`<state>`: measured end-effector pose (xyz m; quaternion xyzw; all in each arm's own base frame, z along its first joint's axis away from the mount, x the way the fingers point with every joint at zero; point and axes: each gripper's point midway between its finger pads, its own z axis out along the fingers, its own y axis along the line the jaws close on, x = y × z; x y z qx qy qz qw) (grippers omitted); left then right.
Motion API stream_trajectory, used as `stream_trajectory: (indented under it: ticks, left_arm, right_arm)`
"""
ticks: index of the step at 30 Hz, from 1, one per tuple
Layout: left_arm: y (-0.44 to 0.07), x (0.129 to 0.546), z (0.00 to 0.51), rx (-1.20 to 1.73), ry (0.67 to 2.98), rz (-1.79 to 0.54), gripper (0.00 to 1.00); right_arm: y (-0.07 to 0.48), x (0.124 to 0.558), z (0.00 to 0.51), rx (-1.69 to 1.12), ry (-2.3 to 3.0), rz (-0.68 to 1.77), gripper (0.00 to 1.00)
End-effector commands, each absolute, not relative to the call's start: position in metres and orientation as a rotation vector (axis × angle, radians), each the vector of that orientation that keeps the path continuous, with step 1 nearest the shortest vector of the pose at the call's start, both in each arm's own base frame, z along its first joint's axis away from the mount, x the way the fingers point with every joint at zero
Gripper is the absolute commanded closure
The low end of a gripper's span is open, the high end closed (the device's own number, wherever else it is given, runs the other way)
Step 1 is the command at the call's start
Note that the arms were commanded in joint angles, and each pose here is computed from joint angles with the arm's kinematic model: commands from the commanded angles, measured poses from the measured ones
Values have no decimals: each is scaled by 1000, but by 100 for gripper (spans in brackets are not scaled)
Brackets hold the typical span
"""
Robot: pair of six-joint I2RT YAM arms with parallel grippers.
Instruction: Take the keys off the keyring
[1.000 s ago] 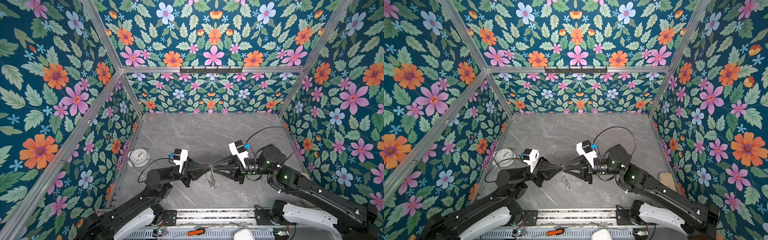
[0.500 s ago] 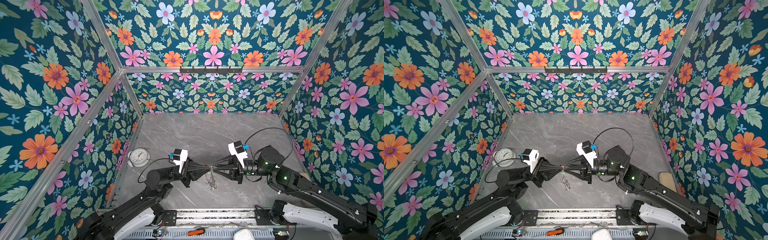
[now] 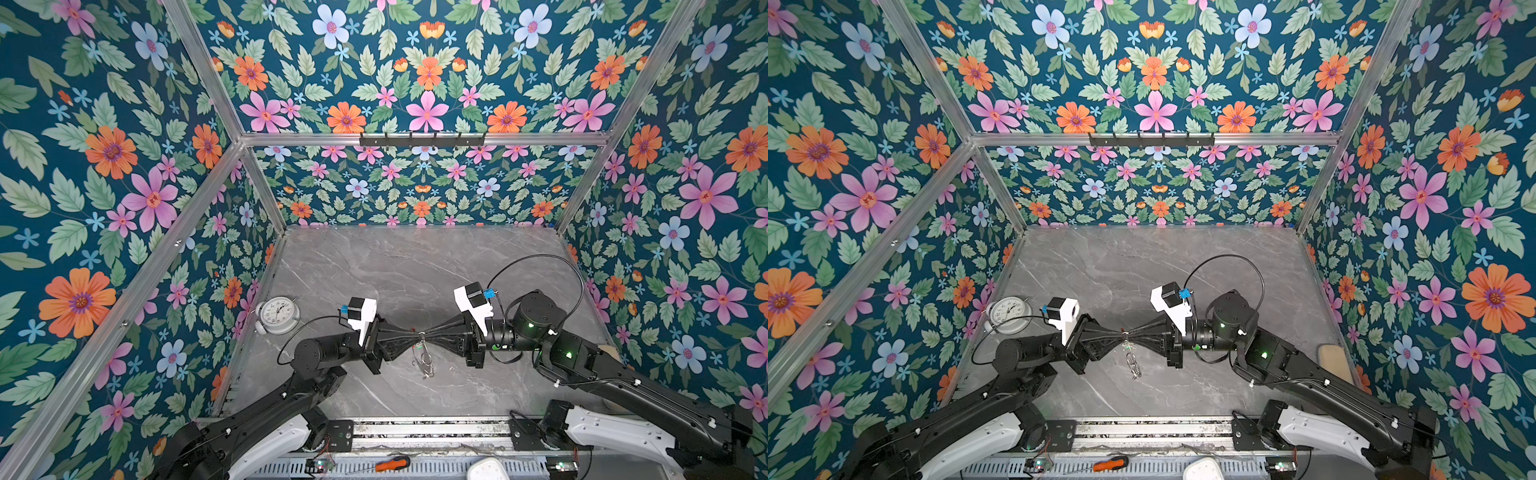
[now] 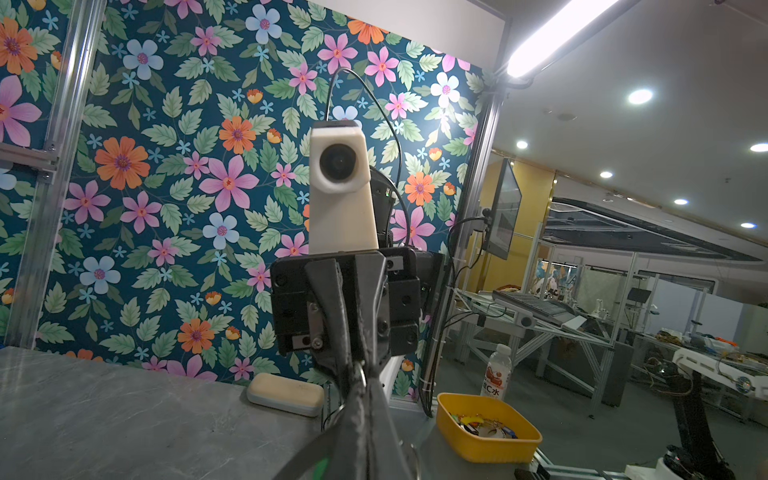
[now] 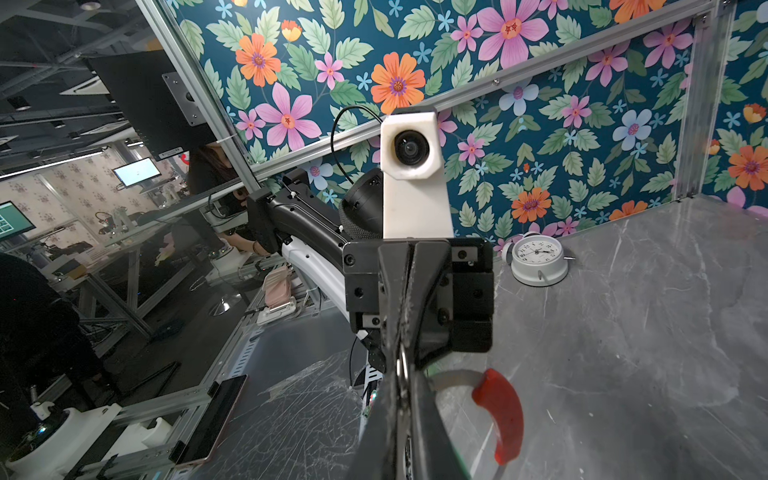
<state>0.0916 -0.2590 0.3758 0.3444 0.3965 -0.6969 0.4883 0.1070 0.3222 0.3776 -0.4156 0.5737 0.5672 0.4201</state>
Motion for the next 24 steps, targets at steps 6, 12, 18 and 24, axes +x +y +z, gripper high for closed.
stream_trajectory:
  ticks: [6, 12, 18, 24]
  left_arm:
    - [-256, 89, 385, 830, 926, -1696, 100]
    - [-262, 98, 378, 817, 1043, -1680, 82]
    - [-272, 105, 368, 864, 1194, -1630, 74]
    - [-280, 108, 360, 953, 1322, -1564, 71]
  right_arm:
    - [321, 107, 379, -1048, 1438, 1400, 100]
    - [312, 118, 372, -1013, 1538, 1294, 100]
    - [302, 125, 361, -1020, 1649, 1178, 100]
    - [298, 125, 360, -1046, 1680, 1134, 100]
